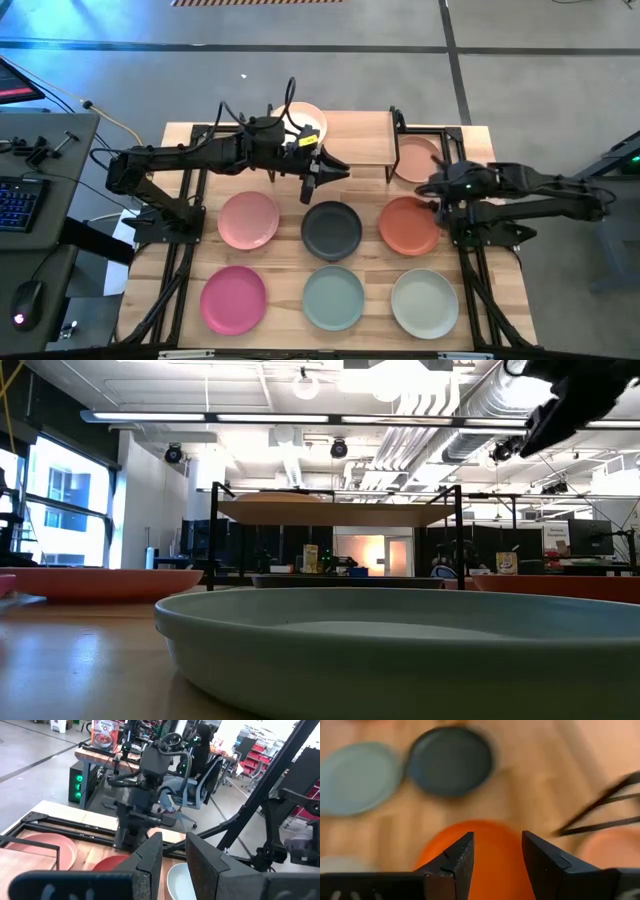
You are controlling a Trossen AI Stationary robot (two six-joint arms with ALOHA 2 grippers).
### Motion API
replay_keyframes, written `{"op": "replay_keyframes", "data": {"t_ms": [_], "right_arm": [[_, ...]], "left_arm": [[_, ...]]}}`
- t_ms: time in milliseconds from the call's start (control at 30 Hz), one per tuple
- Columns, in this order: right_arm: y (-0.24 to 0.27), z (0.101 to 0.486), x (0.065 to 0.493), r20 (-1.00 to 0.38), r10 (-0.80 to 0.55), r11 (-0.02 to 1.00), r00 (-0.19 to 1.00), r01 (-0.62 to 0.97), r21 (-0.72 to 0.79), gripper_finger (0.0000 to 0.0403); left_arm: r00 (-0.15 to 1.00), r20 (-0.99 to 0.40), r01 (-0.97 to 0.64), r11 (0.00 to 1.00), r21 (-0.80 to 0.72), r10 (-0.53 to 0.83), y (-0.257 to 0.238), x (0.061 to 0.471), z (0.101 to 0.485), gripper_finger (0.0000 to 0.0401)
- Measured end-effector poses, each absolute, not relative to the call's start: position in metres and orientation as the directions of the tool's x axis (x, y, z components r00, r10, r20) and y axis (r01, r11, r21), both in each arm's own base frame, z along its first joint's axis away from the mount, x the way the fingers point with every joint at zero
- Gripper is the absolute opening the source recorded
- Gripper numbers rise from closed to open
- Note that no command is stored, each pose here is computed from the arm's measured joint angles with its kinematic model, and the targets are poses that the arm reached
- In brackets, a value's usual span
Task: Place and stack plates onto a shelf
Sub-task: Stack the orange plate on top of the light orange plate on the shelf
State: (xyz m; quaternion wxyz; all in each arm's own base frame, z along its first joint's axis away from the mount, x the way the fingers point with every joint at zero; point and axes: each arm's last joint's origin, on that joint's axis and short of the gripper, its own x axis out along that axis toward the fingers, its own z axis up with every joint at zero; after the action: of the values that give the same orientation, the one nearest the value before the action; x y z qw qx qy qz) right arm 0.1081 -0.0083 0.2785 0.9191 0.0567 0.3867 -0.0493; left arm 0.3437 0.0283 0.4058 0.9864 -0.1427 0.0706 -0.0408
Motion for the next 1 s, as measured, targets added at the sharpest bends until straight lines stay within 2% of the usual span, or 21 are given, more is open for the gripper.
{"op": "replay_keyframes", "data": {"t_ms": [167, 500, 700, 1000], "right_arm": [[-0.003, 0.267, 0.118, -0.799, 0.112, 0.961, 0.591, 0.141, 0.240, 0.0147], [0.022, 0.248, 0.140, -0.888, 0.238, 0.951, 0.394, 0.090, 0.295, 0.0147], [0.044, 0.237, 0.159, -0.909, 0.204, 0.960, 0.364, 0.109, 0.259, 0.0147], [0.073, 0.211, 0.184, -0.937, 0.122, 0.967, 0.328, 0.173, 0.187, 0.0146]], "left_arm": [[0.981, -0.164, 0.050, 0.955, -0.292, -0.101, 0.028, 0.343, 0.402, 0.0074], [0.956, -0.276, 0.012, 0.955, -0.297, -0.097, 0.029, 0.341, 0.391, 0.0074], [0.912, -0.403, -0.046, 0.955, -0.293, -0.079, 0.036, 0.335, 0.379, 0.0074], [0.783, -0.619, -0.131, 0.954, -0.269, -0.068, 0.046, 0.321, 0.358, 0.0074]]}}
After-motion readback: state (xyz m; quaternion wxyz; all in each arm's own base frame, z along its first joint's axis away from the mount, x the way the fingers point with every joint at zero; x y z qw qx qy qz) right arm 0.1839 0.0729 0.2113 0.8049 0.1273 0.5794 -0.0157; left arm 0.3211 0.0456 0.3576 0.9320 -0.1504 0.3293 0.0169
